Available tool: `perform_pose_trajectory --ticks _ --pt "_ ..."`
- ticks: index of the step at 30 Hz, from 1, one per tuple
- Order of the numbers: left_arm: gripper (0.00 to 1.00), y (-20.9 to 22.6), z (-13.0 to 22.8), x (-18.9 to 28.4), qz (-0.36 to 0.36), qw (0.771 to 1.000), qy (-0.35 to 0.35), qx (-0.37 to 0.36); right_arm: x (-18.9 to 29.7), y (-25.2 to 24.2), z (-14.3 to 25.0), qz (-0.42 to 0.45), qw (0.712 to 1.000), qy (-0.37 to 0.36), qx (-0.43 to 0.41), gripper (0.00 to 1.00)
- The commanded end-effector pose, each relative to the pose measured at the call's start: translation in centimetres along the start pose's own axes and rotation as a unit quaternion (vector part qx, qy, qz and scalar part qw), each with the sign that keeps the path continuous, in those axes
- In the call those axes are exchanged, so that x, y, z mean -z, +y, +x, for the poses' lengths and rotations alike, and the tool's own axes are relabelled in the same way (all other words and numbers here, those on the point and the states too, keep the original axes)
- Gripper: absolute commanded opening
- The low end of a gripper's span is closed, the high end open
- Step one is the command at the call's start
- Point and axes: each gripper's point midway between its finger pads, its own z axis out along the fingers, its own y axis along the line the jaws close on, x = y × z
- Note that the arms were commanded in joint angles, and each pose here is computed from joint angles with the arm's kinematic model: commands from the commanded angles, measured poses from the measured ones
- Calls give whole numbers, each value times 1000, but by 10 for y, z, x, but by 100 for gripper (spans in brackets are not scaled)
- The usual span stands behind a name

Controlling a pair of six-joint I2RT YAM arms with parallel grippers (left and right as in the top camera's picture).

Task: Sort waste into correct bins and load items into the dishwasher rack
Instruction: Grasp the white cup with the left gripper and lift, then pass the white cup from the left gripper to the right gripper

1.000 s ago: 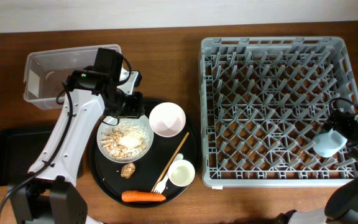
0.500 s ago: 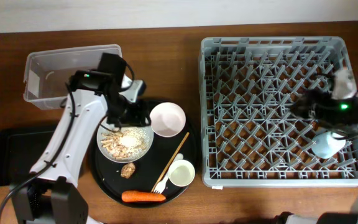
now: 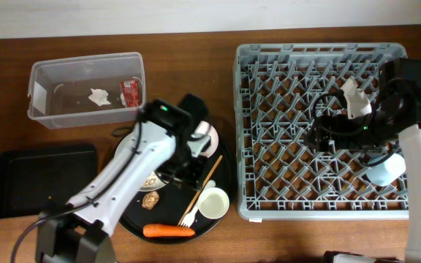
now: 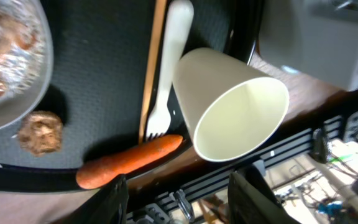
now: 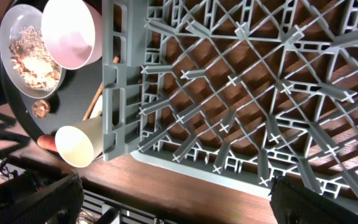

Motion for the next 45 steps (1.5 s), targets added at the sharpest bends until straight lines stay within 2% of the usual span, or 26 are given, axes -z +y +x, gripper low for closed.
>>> perform_pose_trajectory --ticks 1,12,13,14,17,20,24,26,28,33,37,39,41,45 --pt "52 -3 9 -19 -27 1000 8 4 1 -1 0 8 1000 0 -1 99" --pt "49 -4 8 -57 -26 1000 2 3 1 -1 0 9 1000 0 -1 99" --pt "43 -5 6 -57 -25 1000 -1 2 1 -1 0 9 1000 0 -1 99" --pt "41 -6 6 -57 -23 1000 -1 2 1 -2 0 9 1000 0 -1 99" --pt "40 -9 6 -57 -14 1000 0 1 1 -2 0 10 1000 1 -1 99" --pt "24 -8 5 -64 -12 1000 -5 0 1 -2 0 10 1000 1 -1 99" --pt "17 -8 5 -66 -12 1000 -4 3 1 -2 0 10 1000 1 -1 99" --pt "7 -8 5 -66 -12 1000 -4 3 1 -2 0 10 1000 1 -1 99" --pt "0 -7 1 -61 -10 1000 -11 7 1 -2 0 10 1000 1 -1 99" --pt "0 0 -18 -25 4 999 -39 23 1 -2 0 10 1000 1 -1 99" --pt "0 2 -35 23 46 996 -77 12 1 -2 0 10 1000 1 -1 99" --pt "0 -3 -55 64 111 985 -132 -10 1 0 0 6 1000 0 1 99" --pt "0 -10 -70 102 199 962 -186 -33 1 12 -3 -30 999 -8 25 99" --pt "0 -19 -82 162 360 891 -267 -75 10 57 -11 -160 981 -47 104 99"
